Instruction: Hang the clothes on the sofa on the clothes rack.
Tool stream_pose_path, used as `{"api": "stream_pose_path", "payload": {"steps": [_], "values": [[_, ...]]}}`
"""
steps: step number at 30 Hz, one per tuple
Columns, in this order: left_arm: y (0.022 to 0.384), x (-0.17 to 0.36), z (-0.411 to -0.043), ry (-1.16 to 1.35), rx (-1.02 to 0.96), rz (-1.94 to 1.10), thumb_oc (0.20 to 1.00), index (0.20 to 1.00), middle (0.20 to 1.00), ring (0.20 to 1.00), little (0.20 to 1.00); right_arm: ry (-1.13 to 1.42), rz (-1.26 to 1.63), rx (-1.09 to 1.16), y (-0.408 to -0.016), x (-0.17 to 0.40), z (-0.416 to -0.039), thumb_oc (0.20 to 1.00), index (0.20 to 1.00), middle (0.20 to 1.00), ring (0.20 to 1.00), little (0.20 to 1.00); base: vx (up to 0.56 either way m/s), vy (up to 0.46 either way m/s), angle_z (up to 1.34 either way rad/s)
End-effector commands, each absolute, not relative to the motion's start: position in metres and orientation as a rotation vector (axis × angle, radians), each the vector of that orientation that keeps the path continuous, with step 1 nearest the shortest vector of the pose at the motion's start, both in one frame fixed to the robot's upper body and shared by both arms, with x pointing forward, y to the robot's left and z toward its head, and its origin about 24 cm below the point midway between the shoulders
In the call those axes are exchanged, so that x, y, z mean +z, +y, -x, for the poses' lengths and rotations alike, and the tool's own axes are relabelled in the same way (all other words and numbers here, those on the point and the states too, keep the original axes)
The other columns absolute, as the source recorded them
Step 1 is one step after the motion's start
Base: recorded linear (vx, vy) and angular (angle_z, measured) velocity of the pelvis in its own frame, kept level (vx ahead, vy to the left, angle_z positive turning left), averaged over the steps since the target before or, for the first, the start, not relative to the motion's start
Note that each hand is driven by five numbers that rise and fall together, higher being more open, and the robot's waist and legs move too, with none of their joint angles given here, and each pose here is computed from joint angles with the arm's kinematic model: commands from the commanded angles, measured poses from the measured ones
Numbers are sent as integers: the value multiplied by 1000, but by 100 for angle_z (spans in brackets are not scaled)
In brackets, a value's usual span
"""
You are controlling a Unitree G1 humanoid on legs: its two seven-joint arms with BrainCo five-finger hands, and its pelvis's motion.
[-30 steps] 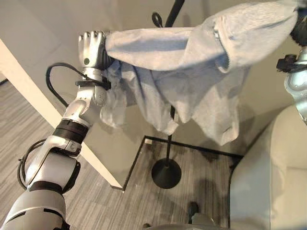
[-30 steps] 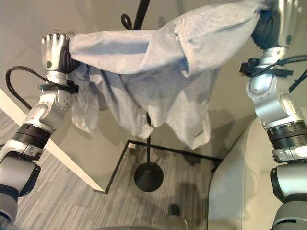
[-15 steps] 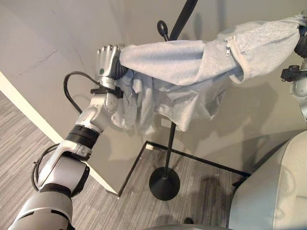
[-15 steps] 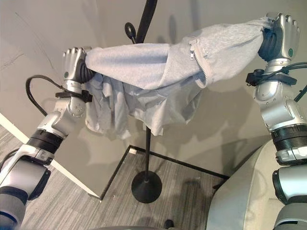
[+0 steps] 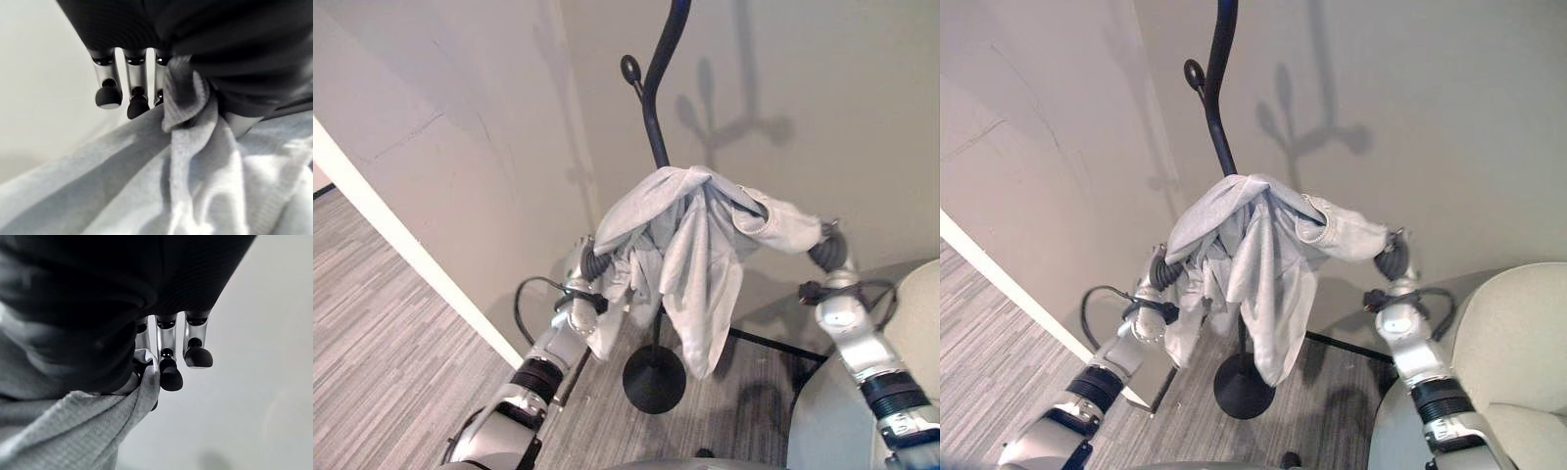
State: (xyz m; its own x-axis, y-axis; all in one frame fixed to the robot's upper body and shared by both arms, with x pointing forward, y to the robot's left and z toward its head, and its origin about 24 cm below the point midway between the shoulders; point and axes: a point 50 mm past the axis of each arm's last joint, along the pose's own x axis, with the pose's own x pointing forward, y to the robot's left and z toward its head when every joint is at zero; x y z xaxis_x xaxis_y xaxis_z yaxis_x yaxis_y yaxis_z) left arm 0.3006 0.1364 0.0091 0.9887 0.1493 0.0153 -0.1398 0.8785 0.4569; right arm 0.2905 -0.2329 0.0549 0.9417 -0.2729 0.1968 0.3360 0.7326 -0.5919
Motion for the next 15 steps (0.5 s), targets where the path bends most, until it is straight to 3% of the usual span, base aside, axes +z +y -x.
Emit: {"api": "stream_pose_path", "payload": {"steps": [1, 5, 6, 15], "values": [[143, 4, -294, 102, 219, 41, 1000, 1000, 1000, 1000, 1000, -87, 428, -247, -188, 39, -292, 200, 200, 200, 200, 200, -19, 4, -7], [141, -2, -288, 132, 207, 128, 1000, 1000, 1000, 1000, 1000, -63, 329, -187, -176, 33, -287, 200, 200, 200, 200, 200, -21, 6, -8], [148, -12, -281, 173, 218, 160, 1000, 1000, 1000, 1000, 1000, -43, 258, -154, -173, 30, -282, 1000, 1000, 1000, 1000, 1000, 0, 0, 0], [192, -50, -253, 350, 422, 86, 1000, 1000, 1000, 1000, 1000, 7, 211, -225, -204, 24, -264, 1000, 1000, 1000, 1000, 1000, -3, 6, -1]]}}
